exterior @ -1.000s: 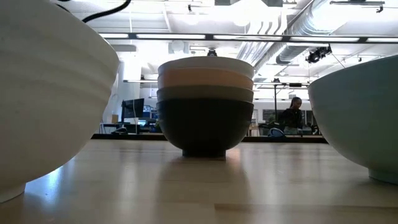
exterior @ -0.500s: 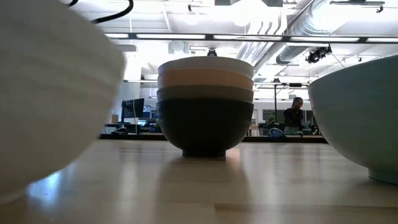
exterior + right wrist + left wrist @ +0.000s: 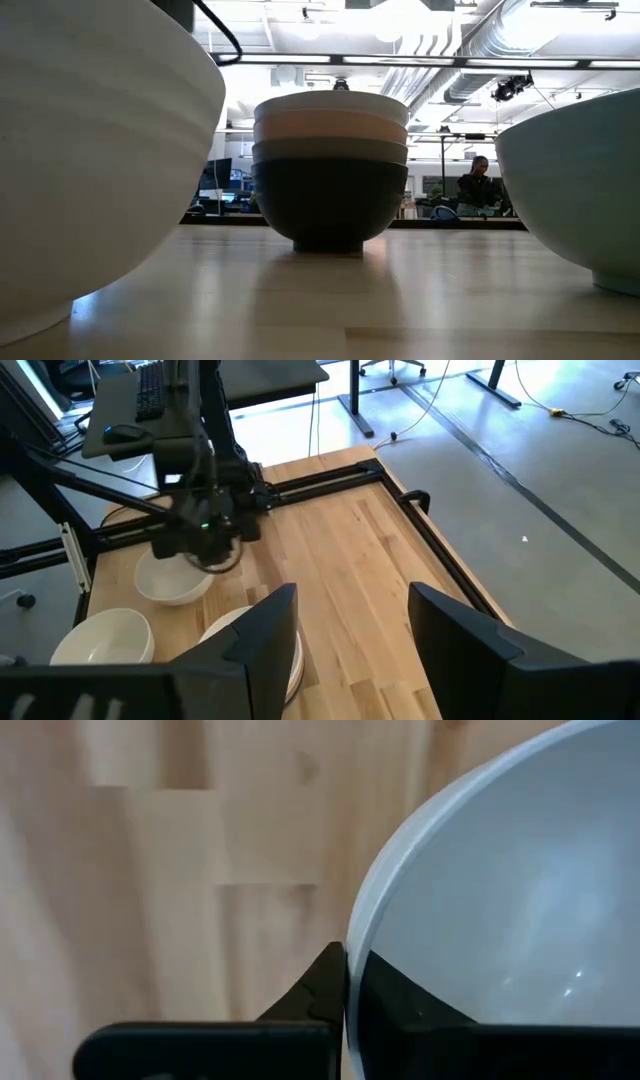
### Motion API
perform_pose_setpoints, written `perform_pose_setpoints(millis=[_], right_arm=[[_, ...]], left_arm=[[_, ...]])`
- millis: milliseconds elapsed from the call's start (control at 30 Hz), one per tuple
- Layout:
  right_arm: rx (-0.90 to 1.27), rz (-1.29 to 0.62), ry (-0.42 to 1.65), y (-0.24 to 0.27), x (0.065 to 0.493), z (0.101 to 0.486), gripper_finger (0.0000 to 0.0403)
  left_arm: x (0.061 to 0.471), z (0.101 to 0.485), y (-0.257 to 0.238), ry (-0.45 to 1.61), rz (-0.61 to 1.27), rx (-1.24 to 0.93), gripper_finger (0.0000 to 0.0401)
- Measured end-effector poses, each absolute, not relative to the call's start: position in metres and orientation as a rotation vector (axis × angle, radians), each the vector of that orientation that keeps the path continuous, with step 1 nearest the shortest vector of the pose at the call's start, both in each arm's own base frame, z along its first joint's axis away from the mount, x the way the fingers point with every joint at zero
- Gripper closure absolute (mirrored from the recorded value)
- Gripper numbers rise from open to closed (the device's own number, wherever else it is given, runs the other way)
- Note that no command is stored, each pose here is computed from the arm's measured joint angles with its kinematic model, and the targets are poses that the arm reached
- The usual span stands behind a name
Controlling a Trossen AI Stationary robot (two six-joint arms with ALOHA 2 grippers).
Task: Nest bowls inside each other
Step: Stack the left white bowl on the white bowl
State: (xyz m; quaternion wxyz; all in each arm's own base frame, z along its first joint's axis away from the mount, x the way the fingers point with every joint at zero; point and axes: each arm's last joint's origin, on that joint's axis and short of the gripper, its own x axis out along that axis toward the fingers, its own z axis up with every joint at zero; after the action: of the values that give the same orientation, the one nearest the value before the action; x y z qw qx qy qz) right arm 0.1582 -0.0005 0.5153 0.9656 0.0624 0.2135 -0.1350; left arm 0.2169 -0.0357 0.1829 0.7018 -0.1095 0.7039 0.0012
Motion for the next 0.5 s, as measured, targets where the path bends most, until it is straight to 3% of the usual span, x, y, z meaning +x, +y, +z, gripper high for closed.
perform_pose_setpoints(millis=[267, 500], right_arm=[[0.127, -0.274, 0.440, 0.000, 0.159, 0.514, 0.0217], [0.127, -0.274, 0.443, 0.000, 0.159, 0.514, 0.0217]], left_arm=[[0.224, 0.204, 0.012, 1.473, 0.091, -0.325, 0.0400], [0.231, 0.247, 0.048, 1.380, 0.142, -0.351, 0.0401]])
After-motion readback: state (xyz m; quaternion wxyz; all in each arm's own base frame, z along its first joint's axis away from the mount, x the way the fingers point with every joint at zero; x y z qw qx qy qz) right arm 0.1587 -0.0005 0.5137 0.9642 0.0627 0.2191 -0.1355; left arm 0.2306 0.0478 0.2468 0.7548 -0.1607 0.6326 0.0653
